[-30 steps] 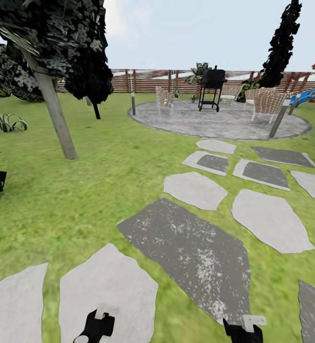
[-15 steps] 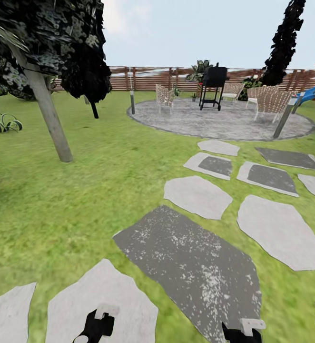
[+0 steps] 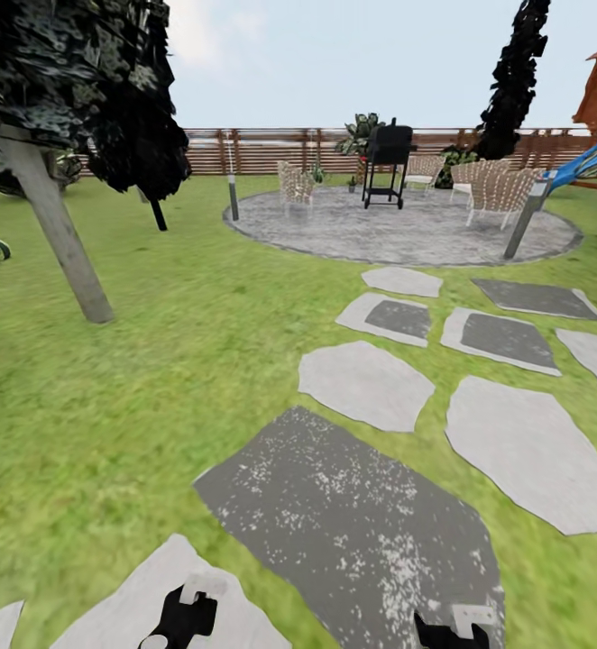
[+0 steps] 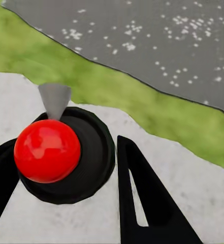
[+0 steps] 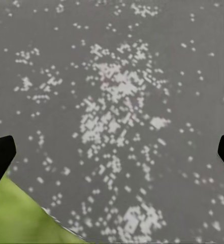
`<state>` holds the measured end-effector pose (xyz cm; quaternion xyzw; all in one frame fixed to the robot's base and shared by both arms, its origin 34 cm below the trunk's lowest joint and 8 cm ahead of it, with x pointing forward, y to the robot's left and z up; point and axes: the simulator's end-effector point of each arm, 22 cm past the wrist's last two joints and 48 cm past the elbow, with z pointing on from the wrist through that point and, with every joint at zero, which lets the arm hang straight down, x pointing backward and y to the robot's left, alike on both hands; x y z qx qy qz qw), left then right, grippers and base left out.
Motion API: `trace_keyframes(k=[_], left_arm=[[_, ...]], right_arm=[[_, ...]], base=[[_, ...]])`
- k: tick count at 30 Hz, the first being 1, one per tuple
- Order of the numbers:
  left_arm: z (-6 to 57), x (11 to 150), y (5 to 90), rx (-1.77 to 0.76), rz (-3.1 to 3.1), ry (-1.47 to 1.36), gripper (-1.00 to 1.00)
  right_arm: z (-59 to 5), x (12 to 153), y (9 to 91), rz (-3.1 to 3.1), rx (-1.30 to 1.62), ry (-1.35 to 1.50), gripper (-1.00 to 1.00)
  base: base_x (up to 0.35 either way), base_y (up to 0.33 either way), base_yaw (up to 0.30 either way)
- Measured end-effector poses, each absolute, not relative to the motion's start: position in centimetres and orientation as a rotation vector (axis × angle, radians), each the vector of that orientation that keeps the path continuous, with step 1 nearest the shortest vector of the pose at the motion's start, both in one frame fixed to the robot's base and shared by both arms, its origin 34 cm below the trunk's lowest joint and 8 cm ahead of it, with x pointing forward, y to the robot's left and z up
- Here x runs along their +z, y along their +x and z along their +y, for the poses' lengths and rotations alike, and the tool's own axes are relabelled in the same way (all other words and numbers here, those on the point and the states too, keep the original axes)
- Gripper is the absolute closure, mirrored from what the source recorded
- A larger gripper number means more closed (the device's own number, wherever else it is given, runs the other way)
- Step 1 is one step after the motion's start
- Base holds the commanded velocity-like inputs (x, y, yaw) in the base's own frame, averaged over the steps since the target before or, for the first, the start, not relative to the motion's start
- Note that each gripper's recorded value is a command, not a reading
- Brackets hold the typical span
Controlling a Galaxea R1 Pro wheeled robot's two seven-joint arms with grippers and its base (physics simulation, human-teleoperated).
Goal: Pick up the pesticide atomizer in the garden and spray insectifuge to fully cover both potted plants in the garden.
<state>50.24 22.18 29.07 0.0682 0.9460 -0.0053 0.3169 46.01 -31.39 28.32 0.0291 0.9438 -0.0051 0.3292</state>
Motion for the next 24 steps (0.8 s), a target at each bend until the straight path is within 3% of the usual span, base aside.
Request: trace_keyframes(k=[24], left_arm=[[22.2, 29.1, 50.2, -0.013, 2.491, 0.177, 1.00]], right_arm=[[-34.9, 28.7, 46.0, 2.464, -0.077, 0.076, -1.00]], base=[[0.289, -0.155, -0.013]])
